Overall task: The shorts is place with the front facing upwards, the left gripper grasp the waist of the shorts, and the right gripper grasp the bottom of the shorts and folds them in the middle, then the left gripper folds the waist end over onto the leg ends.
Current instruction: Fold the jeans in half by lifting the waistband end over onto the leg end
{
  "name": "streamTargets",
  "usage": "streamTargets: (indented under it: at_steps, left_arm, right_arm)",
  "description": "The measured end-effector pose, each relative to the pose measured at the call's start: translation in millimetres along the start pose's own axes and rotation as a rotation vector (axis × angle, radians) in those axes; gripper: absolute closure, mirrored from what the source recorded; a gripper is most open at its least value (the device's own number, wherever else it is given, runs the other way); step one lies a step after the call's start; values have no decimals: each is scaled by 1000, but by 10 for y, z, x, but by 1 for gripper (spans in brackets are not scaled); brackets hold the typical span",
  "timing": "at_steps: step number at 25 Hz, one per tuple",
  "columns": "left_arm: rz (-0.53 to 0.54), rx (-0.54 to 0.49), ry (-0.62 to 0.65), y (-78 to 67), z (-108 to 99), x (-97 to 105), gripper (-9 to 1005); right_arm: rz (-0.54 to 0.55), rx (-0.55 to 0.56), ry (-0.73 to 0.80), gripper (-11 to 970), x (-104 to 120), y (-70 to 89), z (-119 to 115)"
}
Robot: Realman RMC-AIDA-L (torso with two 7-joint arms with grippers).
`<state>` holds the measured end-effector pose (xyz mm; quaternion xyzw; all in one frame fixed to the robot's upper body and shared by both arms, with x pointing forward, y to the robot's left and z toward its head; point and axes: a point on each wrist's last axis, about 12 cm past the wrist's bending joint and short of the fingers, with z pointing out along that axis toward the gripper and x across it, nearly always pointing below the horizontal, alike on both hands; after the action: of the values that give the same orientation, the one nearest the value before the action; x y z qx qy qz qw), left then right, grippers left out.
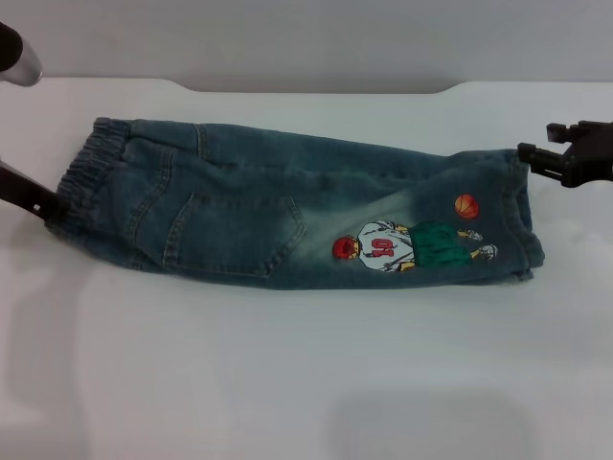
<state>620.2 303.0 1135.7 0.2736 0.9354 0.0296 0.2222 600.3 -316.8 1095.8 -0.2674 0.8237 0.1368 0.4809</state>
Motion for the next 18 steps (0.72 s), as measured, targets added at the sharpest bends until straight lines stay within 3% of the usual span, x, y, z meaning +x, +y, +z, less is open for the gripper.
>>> streamTargets:
  at_steps: [5, 9, 11, 16, 18]
  left_arm:
    - [14, 2, 2, 1, -15, -25, 932]
    - [25, -7, 7, 61, -50, -59, 715]
    - [28, -18, 9, 110, -73, -70, 477]
    - [36, -13, 25, 139, -43, -78, 338]
    - [38, -6, 33, 129, -20, -67, 339]
  right_arm:
    - [4, -3, 7, 454, 36, 8, 7]
    - [3, -6, 10, 454, 48, 14, 10]
    - [3, -8, 10, 454, 50, 16, 10]
    - [4, -7, 10, 454, 55, 14, 7]
    - [5, -4, 10, 454, 56, 12, 6]
